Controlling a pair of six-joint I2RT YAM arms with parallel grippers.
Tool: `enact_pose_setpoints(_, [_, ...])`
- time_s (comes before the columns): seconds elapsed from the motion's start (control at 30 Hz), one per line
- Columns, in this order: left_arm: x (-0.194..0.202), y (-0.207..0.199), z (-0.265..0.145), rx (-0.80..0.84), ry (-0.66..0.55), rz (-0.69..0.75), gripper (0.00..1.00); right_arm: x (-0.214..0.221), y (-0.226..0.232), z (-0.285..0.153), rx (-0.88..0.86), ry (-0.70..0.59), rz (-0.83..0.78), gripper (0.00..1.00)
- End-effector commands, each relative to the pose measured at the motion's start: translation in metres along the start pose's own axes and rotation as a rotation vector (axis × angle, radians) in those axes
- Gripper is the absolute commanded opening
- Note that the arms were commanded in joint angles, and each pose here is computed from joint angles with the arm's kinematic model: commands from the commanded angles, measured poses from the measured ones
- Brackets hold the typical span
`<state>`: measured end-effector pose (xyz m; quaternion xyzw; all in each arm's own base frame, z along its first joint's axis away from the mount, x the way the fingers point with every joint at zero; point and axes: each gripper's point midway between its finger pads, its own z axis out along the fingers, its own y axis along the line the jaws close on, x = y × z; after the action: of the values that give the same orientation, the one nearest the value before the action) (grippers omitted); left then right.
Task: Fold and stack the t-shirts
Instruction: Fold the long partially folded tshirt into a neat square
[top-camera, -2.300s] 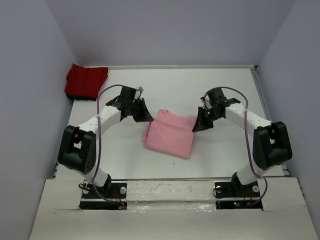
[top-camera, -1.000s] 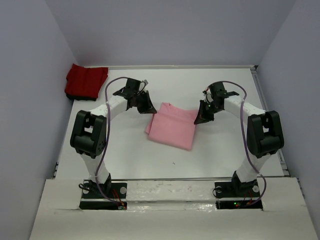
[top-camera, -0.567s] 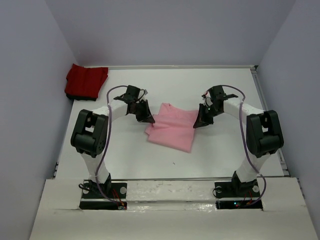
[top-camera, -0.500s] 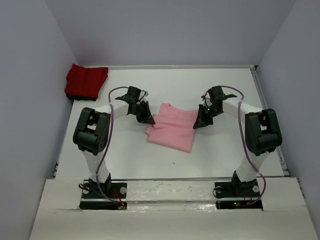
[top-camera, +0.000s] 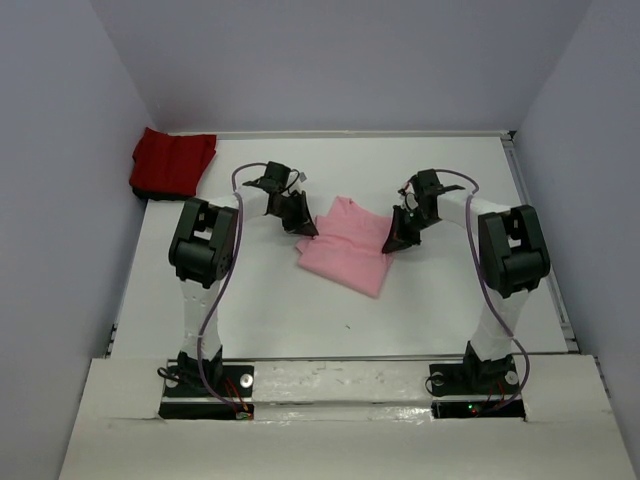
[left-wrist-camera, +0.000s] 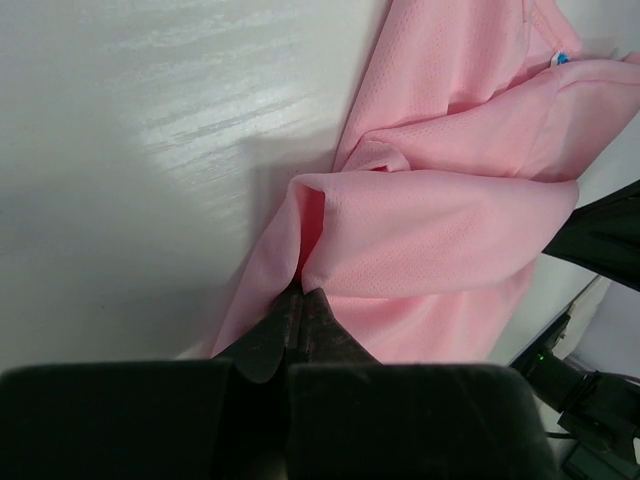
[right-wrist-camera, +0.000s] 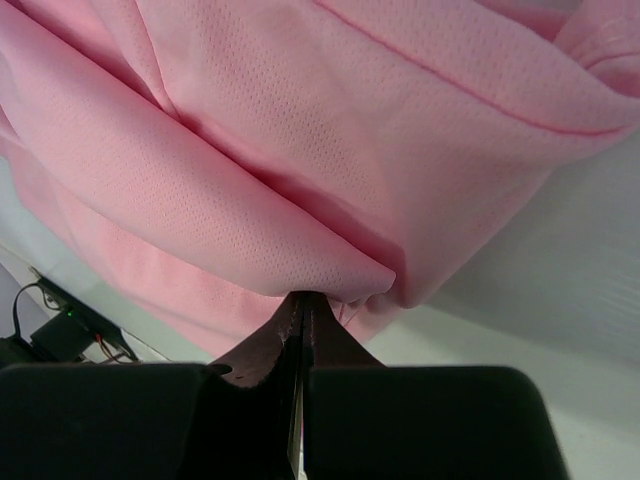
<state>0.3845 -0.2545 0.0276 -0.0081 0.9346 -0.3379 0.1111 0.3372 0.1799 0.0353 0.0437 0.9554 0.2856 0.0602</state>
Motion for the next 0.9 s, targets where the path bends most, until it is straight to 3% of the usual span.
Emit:
enact_pose_setpoints(0.0, [-0.001,-0.008,-0.001,0.003,0.013,0.038,0.00,-0.020,0.003,0.002,-0.006,-0.048,-0.023,0.00])
enact_pose_setpoints(0.57, [0.045,0.018,-0.036,-0.182,0.054,-0.014,0.00,-0.071,-0.002,0.029,0.035,-0.040,-0.060,0.00])
enact_pose_setpoints(0.87, [0.074,0.032,-0.055,-0.246,0.045,-0.070,0.00,-0.068,-0.007,0.037,0.043,0.008,-0.062,0.00])
